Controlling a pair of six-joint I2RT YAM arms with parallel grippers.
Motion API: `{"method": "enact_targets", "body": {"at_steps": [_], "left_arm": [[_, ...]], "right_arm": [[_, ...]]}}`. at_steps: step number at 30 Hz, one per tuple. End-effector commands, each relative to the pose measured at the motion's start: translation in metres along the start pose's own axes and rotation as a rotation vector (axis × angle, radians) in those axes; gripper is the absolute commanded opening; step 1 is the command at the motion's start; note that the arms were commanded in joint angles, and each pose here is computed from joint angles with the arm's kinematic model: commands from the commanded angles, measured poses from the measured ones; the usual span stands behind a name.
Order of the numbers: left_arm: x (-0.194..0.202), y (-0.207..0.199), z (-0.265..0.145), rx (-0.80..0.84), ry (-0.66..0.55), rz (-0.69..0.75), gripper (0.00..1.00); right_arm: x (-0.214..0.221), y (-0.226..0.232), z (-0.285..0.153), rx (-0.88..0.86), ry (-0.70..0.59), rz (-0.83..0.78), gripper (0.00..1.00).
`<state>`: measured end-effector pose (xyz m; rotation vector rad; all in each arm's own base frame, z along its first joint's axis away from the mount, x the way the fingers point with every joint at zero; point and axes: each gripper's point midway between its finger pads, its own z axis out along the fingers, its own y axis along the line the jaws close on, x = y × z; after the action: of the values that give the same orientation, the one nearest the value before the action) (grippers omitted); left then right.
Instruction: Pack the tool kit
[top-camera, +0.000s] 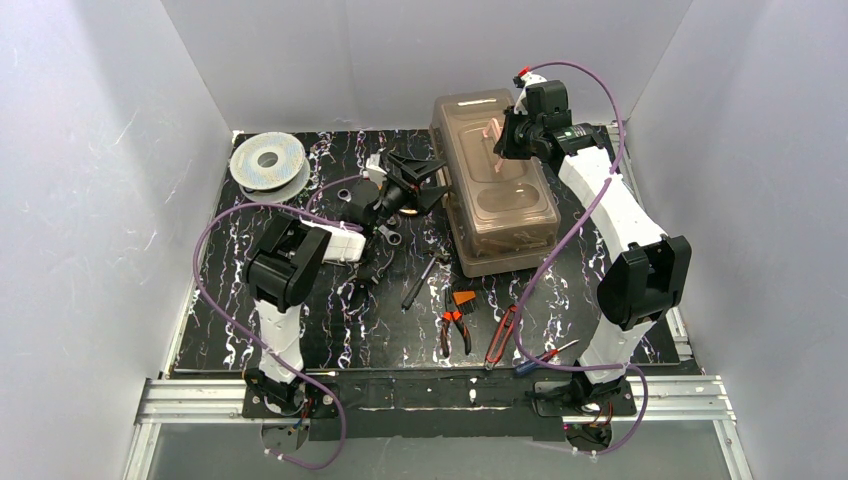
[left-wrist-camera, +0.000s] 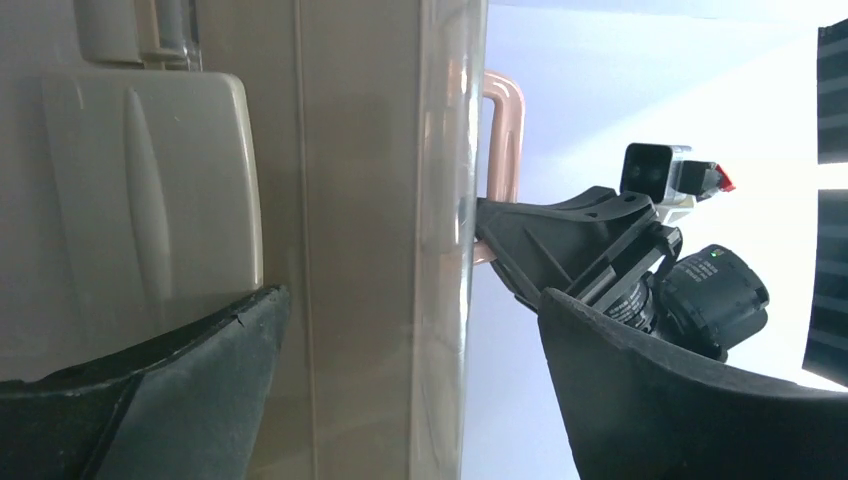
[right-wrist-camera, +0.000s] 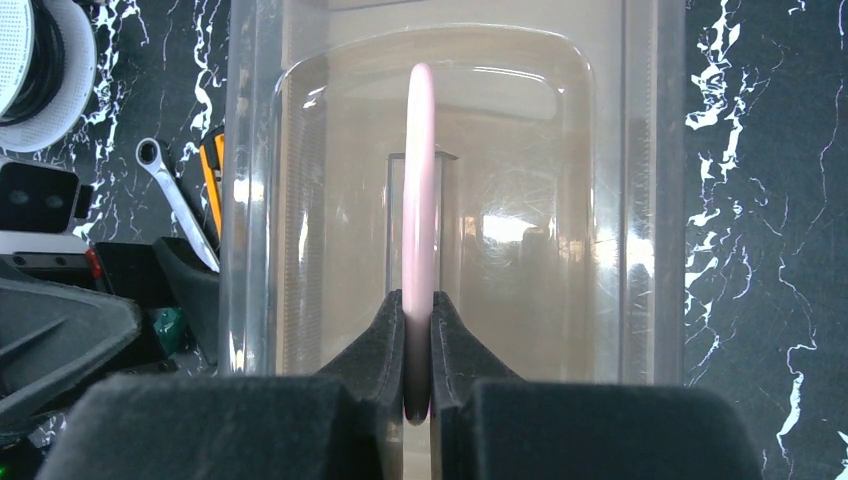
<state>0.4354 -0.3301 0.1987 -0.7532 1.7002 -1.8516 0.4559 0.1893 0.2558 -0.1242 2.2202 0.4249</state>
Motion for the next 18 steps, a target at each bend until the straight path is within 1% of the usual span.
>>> {"method": "enact_targets", "body": {"at_steps": [1,5,10,15,18], "left_arm": [[-0.001,0.032,-0.007,-0.119,0.006,0.007,0.98],[-0.007,0.041,-0.012,-0.148,-0.022,0.035,0.98],[-0.025,0.049,-0.023,-0.177,-0.055,0.065,0.98],[-0.039,0.068,-0.039,-0.288,-0.083,0.093,0.98],[-0.040,0.071,-0.038,-0.308,-0.080,0.100,0.98]], "right_arm": [[0.033,0.007,0.004,-0.020,0.107,0.000,0.01],[0.033,0.008,0.005,-0.022,0.107,0.001,0.01],[0.033,0.007,0.004,-0.020,0.108,0.000,0.01],[0.033,0.006,0.005,-0.021,0.108,-0.001,0.01],[0.033,0.006,0.005,-0.019,0.111,-0.004,0.01]]}}
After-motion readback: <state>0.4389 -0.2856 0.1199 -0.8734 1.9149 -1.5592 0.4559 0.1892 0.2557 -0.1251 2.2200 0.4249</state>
